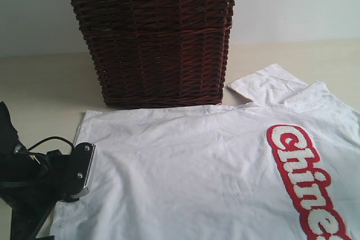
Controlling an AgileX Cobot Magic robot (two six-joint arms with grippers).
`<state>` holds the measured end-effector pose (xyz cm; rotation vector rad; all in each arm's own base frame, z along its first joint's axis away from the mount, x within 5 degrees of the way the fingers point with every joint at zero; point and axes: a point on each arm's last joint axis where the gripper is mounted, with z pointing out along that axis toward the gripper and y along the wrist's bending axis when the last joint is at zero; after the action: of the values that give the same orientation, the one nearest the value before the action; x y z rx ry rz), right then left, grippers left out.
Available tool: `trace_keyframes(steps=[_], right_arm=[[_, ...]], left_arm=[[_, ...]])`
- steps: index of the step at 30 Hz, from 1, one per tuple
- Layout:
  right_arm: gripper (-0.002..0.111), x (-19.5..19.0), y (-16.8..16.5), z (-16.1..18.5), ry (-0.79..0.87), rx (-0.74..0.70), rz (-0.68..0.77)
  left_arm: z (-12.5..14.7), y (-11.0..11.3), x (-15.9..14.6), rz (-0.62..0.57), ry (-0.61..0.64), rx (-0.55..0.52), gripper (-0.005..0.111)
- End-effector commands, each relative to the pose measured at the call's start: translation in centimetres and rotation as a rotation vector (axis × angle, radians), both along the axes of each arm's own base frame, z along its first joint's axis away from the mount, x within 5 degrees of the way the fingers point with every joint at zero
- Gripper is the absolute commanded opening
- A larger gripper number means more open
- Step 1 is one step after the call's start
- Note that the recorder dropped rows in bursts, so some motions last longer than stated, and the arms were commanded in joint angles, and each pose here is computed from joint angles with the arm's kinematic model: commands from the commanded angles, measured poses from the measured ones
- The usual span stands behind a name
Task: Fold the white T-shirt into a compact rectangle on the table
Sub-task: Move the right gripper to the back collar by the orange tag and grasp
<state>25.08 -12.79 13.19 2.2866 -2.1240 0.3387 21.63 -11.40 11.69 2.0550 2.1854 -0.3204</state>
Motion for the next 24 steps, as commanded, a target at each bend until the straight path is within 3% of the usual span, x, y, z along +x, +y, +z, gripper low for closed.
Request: trace_keyframes(steps=[1, 10, 17, 24], right_arm=[[0.103, 0.1, -0.2, 0.0, -0.012, 0.001, -0.003], [0.103, 0.1, -0.1, 0.4, -0.006, 0.011, -0.001], [0.103, 1.4, 1.1, 4.2, 0.124, 0.291, -0.159], [0.103, 1.5, 0.9, 2.5, 0.224, 0.315, -0.132]], left_arm=[[-0.4, 0.0, -0.2, -0.002, 0.019, 0.008, 0.094], [-0.4, 0.0, -0.2, -0.002, 0.019, 0.008, 0.094], [-0.4, 0.0, -0.2, -0.002, 0.019, 0.008, 0.094], [-0.4, 0.0, -0.2, -0.002, 0.019, 0.008, 0.094]])
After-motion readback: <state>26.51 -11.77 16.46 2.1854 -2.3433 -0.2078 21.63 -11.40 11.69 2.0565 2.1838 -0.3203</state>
